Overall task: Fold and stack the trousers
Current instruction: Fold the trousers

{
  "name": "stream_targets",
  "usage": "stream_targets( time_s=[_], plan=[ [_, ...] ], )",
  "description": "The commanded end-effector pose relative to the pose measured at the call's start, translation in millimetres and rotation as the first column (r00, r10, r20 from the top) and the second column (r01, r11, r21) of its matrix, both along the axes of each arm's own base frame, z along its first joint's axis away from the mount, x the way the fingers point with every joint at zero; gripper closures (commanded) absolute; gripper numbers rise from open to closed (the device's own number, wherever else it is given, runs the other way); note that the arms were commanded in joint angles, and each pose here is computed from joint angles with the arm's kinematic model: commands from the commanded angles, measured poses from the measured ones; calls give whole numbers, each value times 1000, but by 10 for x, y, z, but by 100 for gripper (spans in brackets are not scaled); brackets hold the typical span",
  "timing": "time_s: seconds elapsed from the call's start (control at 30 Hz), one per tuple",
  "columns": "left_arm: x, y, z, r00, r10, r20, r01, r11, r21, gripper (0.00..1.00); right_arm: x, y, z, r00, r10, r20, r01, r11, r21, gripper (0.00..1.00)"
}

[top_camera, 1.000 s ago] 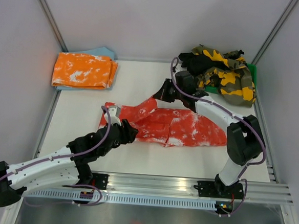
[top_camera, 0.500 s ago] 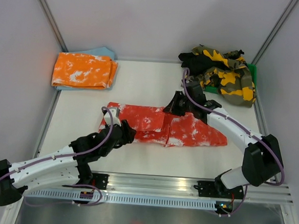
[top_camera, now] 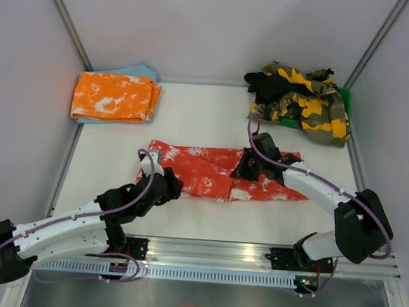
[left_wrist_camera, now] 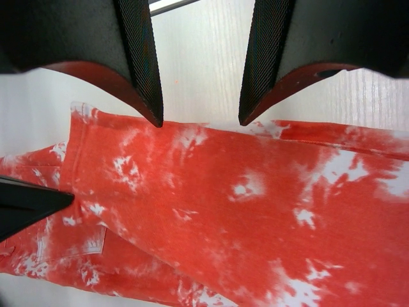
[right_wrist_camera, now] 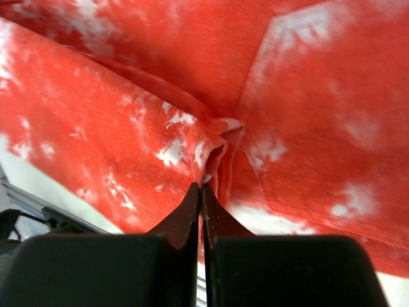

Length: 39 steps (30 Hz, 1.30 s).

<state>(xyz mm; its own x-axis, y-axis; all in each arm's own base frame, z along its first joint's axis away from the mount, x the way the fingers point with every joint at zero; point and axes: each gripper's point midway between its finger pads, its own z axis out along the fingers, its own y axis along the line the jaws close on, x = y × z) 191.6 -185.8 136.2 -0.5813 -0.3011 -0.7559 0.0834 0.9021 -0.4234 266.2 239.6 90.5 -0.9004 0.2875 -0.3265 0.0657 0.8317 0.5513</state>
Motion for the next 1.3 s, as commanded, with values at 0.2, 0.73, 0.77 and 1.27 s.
stream_targets(
  time_s=[0.2,0.73,0.77,1.27],
  plan=[
    [41,33,-13,999,40,4,-40,999,-12,43,72,-148,-10,998,-1,71,6,997,-80,68],
    [46,39,-50,999,44,-2,-44,999,5,44,52,243,-189,997,58,48,-61,996,65,34],
    [49,43,-62,999,43,-3,-43,999,13,44,44,288,-219,997,65,42,-68,996,62,34],
    [38,159,-39,997,73,9,-73,997,20,44,220,438,57,991,99,95,-92,993,-73,100]
  ],
)
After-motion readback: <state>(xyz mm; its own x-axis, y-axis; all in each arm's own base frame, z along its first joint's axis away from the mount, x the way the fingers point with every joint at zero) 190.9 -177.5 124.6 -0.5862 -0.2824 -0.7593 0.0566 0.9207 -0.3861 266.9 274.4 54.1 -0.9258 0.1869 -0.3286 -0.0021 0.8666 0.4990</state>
